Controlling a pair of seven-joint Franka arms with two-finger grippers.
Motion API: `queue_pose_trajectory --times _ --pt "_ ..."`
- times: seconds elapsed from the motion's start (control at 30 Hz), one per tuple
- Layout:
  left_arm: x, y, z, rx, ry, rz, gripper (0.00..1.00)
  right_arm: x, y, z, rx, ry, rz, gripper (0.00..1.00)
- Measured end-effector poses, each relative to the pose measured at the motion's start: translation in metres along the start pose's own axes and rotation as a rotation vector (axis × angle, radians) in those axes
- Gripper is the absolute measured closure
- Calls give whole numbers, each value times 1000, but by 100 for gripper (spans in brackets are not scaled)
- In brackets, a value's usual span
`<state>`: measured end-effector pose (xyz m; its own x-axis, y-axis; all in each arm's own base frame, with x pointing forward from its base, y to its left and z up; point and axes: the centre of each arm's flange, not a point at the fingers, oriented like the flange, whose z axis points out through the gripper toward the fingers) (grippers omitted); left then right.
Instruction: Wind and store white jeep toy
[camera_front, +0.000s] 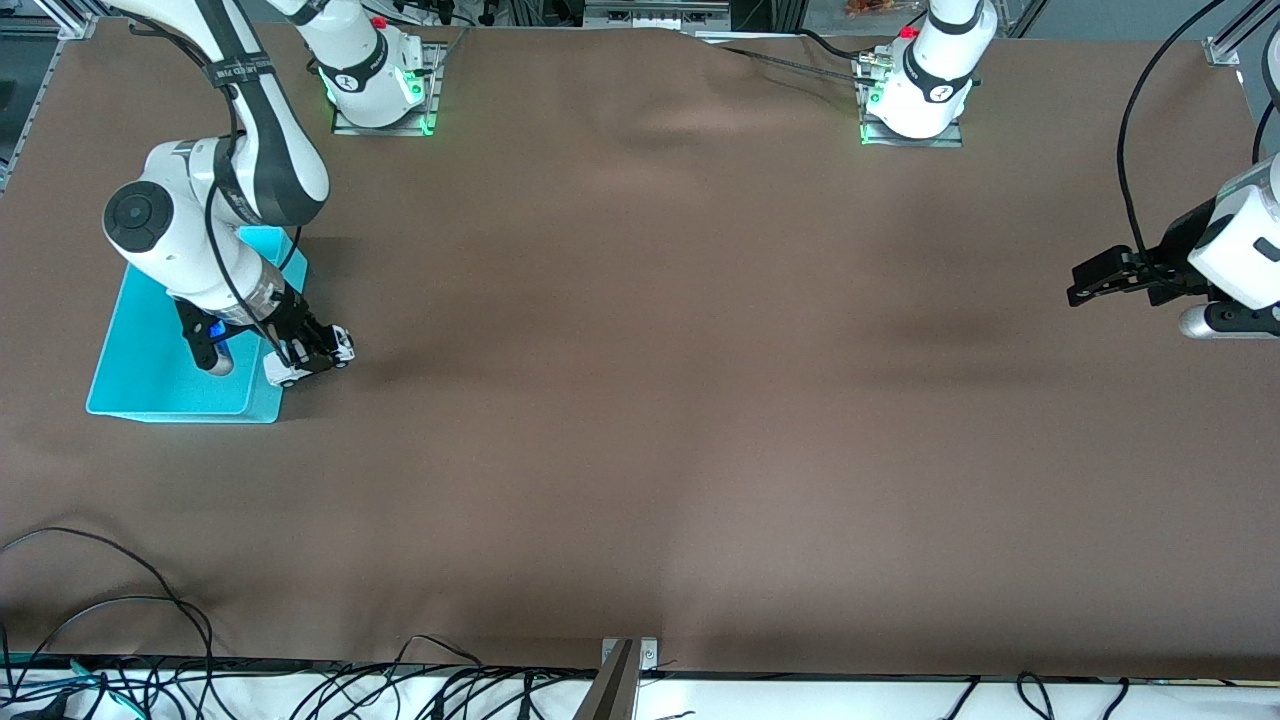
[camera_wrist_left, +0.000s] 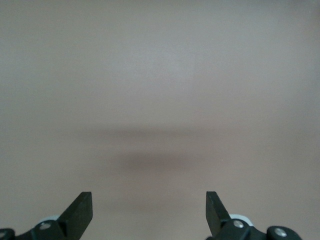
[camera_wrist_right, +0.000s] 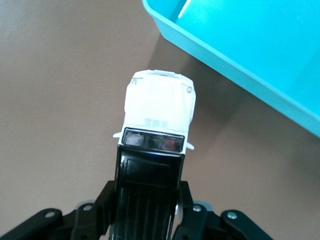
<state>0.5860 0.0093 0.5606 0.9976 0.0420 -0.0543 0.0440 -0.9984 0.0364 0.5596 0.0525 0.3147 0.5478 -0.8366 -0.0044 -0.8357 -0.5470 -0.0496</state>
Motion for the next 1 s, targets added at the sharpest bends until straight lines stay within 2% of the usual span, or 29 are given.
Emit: queue_pose_trajectory --times 0.23,0.53,0.87,1.0 --pt "0 0 0 0 0 0 0 14 10 -4 -43 -25 -133 46" --pt "0 0 0 0 0 0 0 51 37 -15 -89 -55 -267 46" --pt "0 0 0 0 0 1 0 81 63 -16 -177 -35 -382 46" --pt "0 0 0 0 0 1 0 97 80 -13 -206 -50 -450 46"
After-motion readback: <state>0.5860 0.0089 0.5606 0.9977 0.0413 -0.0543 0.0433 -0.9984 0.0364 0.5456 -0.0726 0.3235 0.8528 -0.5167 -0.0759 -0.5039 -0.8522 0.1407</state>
